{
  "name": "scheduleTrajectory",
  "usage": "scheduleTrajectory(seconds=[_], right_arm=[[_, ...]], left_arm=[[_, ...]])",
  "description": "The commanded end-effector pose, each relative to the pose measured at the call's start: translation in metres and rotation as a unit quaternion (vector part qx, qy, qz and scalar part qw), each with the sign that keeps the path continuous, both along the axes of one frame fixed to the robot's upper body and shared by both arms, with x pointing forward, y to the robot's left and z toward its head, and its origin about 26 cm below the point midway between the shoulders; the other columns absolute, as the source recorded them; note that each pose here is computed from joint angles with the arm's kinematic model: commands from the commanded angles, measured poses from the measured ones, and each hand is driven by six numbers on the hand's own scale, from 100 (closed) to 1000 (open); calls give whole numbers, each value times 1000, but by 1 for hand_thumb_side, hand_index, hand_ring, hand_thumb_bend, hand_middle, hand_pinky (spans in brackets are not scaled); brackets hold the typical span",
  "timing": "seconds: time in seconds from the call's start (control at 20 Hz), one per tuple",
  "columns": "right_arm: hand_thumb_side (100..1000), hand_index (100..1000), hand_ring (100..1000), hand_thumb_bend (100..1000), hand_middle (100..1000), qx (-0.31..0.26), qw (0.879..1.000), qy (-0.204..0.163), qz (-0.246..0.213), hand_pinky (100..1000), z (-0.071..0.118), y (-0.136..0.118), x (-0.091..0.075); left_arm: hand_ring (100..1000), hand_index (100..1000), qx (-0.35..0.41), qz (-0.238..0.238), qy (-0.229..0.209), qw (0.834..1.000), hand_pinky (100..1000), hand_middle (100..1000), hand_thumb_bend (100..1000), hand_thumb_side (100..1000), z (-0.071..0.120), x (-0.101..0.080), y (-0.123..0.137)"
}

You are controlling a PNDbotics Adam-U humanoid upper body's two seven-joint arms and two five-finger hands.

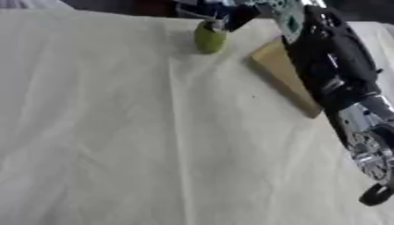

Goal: Pick up objects on the table and place them in the box.

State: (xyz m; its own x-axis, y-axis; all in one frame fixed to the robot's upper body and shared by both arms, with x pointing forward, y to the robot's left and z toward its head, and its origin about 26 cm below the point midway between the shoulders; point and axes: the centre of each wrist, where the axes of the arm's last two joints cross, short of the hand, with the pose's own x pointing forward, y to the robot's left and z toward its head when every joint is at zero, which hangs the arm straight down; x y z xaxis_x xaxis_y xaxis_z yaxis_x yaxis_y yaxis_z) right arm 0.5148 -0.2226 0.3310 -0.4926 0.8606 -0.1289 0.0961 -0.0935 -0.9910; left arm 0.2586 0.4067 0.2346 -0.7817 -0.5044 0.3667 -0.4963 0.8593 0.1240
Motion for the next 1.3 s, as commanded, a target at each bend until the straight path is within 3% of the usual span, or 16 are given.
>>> scheduleTrajectory(seconds=[0.05,0.4,0.7,0.8,0.95,1.15,1.3], right_arm=[[529,902,818,401,921,0,1000,-20,-9,773,18,-3,-2],[521,912,814,424,915,9,1000,-9,-21,769,13,-1,0],[451,910,806,454,885,4,999,6,-37,759,5,-1,2],[381,907,799,474,870,-3,999,15,-42,753,2,-2,3],[168,907,770,425,843,-9,998,28,-53,730,-2,-4,4],[284,895,738,419,827,4,997,39,-71,697,-4,-6,5],[274,893,717,348,821,19,996,39,-79,678,-3,-6,5]], left_arm=[[602,734,9,4,-12,1000,503,629,100,237,6,-3,4],[600,733,8,0,-13,1000,501,628,100,243,4,-1,5],[600,733,7,-3,-15,1000,500,627,100,252,3,1,6],[599,733,7,-3,-14,1000,500,627,100,254,2,1,7],[598,732,6,-4,-15,1000,499,626,100,259,2,1,7],[598,732,5,-5,-15,1000,499,625,100,263,2,2,8],[597,732,5,-6,-15,1000,498,625,100,267,1,2,8]])
